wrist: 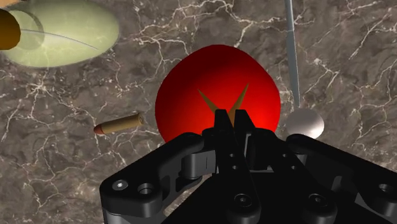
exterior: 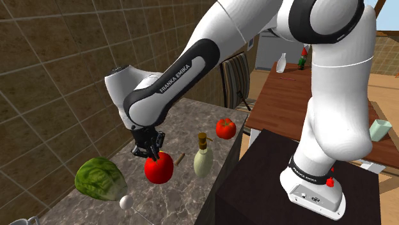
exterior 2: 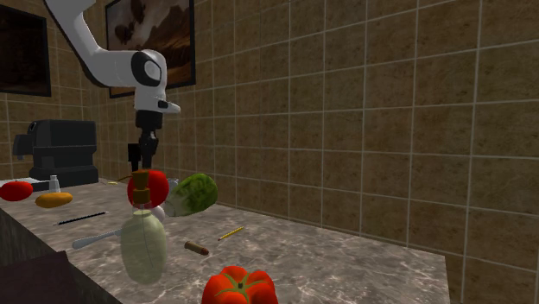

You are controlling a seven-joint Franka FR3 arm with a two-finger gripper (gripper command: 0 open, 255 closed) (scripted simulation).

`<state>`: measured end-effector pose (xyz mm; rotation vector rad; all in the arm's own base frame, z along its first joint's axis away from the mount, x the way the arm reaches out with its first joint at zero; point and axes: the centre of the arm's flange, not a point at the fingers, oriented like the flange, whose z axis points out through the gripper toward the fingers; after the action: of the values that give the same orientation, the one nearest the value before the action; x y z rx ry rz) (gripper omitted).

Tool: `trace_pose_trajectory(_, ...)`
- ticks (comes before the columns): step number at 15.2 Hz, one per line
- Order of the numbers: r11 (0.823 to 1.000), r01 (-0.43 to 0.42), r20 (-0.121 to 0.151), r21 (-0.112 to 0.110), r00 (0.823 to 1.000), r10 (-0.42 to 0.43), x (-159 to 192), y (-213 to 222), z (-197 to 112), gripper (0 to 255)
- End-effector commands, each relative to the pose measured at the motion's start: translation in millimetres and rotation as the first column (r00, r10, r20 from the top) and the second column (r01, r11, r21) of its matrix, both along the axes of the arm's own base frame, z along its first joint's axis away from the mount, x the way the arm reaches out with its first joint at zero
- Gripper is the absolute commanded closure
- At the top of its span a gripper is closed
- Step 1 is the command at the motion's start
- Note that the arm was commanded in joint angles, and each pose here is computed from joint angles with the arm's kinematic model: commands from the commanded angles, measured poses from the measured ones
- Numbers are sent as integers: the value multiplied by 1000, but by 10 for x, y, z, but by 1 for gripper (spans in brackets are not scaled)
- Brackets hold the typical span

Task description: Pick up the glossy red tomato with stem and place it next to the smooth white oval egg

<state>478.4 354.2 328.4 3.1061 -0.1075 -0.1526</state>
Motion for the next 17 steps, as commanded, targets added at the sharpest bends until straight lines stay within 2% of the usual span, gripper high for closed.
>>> trace_pose_trajectory(1, 1000, 0, 1, 1, 1000, 0, -7, 9, -107, 255)
trace_pose_trajectory(17, 1000, 0, 1, 1, 1000, 0, -7, 9, -952, 255)
